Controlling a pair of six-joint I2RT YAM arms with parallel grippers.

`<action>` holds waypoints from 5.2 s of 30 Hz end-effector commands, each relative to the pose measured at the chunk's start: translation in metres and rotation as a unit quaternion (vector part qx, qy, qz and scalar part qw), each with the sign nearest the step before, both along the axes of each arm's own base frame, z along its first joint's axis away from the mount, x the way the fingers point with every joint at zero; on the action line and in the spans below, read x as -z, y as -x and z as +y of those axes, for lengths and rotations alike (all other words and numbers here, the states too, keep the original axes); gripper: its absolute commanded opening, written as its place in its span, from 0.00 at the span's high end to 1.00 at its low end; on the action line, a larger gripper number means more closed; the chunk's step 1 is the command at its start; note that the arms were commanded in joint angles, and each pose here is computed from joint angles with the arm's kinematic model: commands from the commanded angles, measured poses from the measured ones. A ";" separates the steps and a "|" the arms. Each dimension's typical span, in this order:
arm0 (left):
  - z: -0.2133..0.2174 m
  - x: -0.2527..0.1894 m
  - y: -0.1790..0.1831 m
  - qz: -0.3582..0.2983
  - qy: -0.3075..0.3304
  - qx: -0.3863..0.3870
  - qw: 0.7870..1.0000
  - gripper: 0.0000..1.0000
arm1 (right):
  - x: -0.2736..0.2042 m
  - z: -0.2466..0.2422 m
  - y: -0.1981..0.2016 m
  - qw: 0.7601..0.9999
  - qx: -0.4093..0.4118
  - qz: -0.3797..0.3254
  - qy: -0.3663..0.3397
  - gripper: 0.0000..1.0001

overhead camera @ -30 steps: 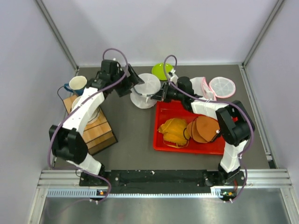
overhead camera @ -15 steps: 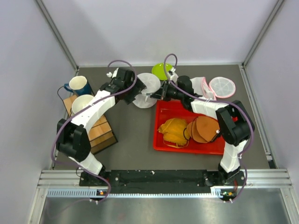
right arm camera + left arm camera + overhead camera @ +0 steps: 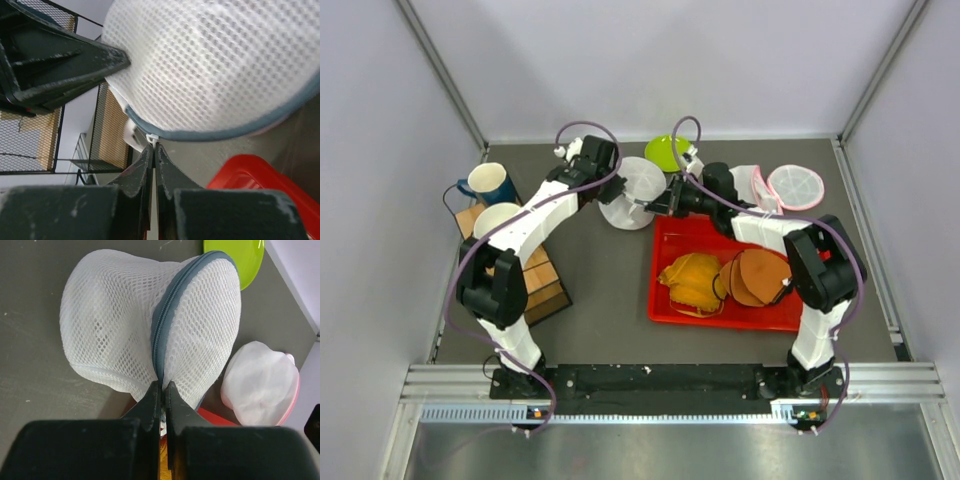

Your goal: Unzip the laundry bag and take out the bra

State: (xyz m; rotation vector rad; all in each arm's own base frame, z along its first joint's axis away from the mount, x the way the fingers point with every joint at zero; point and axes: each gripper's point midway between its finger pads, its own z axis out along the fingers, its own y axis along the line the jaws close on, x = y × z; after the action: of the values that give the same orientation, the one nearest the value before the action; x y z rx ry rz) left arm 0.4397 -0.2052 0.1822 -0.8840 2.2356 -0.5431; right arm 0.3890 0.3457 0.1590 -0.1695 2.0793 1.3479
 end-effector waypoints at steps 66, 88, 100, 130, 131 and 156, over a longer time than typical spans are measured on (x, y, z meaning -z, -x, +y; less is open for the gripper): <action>-0.022 -0.013 0.038 0.007 0.058 0.038 0.998 0.10 | -0.036 -0.003 -0.014 0.998 0.034 -0.018 -0.043 1.00; -0.019 -0.011 0.004 -0.024 -0.027 -0.019 0.999 1.00 | -0.015 -0.034 0.005 0.999 0.016 -0.034 0.027 1.00; -0.023 -0.009 -0.055 -0.048 -0.050 0.134 0.989 1.00 | -0.013 -0.080 -0.006 0.996 0.054 -0.037 0.054 1.00; -0.049 -0.018 -0.014 -0.040 0.066 0.187 0.979 0.19 | -0.035 -0.011 -0.013 0.997 0.058 -0.012 -0.041 1.00; -0.052 -0.010 -0.016 -0.031 0.071 0.185 0.980 0.20 | -0.037 -0.013 -0.013 0.997 0.057 -0.017 -0.040 1.00; -0.001 -0.043 -0.085 -0.068 0.001 0.192 0.979 0.99 | -0.041 -0.063 -0.002 0.994 0.043 -0.067 0.076 1.00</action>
State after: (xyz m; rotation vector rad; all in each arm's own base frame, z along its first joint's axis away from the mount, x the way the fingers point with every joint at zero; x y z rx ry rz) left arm 0.4908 -0.2318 0.2200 -0.4045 2.3546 -0.8381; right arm 0.3994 0.2685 0.1770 -0.1496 2.0881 1.0794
